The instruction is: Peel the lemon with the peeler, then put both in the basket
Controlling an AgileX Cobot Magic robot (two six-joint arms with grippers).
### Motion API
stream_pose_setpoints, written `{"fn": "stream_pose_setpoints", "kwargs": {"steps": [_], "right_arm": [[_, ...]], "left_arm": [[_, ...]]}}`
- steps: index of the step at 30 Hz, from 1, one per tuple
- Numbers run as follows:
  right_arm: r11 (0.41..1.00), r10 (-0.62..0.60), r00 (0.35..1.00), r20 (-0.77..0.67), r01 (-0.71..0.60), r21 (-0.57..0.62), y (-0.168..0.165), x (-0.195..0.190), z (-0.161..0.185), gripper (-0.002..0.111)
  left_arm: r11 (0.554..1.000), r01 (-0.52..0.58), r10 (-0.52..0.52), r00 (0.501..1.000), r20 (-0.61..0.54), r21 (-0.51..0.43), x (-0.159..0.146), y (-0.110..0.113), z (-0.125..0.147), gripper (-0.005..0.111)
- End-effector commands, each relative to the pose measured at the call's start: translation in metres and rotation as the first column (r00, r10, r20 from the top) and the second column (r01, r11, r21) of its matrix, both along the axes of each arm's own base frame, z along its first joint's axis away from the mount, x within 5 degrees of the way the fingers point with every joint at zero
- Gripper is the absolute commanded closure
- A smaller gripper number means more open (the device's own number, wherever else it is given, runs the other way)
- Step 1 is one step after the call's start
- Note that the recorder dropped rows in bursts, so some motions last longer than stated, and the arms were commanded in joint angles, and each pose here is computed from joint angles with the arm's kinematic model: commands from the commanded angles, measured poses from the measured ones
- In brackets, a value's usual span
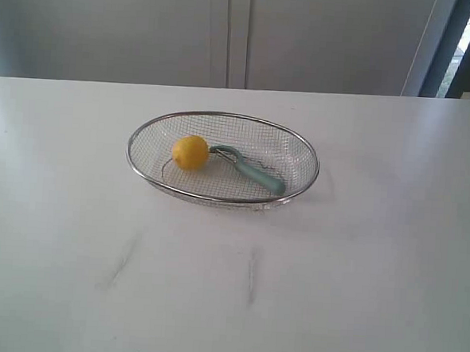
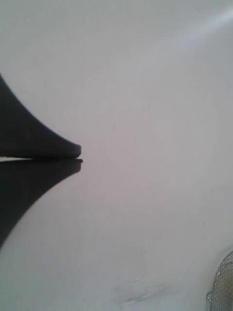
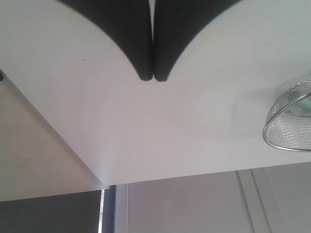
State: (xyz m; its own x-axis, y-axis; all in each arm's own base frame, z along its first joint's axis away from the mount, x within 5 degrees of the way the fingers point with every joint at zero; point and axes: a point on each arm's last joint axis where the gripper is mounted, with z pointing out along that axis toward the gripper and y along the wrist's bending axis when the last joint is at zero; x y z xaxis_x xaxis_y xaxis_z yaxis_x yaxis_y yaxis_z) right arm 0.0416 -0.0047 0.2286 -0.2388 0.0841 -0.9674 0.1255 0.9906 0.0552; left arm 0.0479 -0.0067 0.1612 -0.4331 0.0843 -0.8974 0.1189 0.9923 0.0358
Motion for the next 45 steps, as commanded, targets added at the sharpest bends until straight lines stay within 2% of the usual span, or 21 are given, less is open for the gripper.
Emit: {"fn": "stream_pose_setpoints", "kwargs": {"steps": [1,5,22,45], "right_arm": [[0.999,-0.01,1.0,0.01,0.011,-0.036,-0.001,0.0,0.0,0.108],[0.998,-0.012,0.999,0.048,0.015,-0.062,-0.003,0.003,-0.004,0.108],[0.999,-0.009,0.999,-0.032,0.007,-0.054,-0.003,0.011,-0.048,0.108],[0.998,-0.008,1.0,-0.018,0.007,-0.056,-0.003,0.011,-0.047,0.108]], "left_arm": [[1.0,-0.002,0.002,1.0,-0.007,0.0,0.0,0.0,-0.003,0.107],[1.0,-0.002,0.002,1.0,-0.007,0.0,0.0,0.0,-0.003,0.107],[1.0,-0.002,0.002,1.0,-0.007,0.0,0.0,0.0,-0.003,0.107],[1.0,-0.002,0.002,1.0,-0.007,0.0,0.0,0.0,-0.003,0.107]]}}
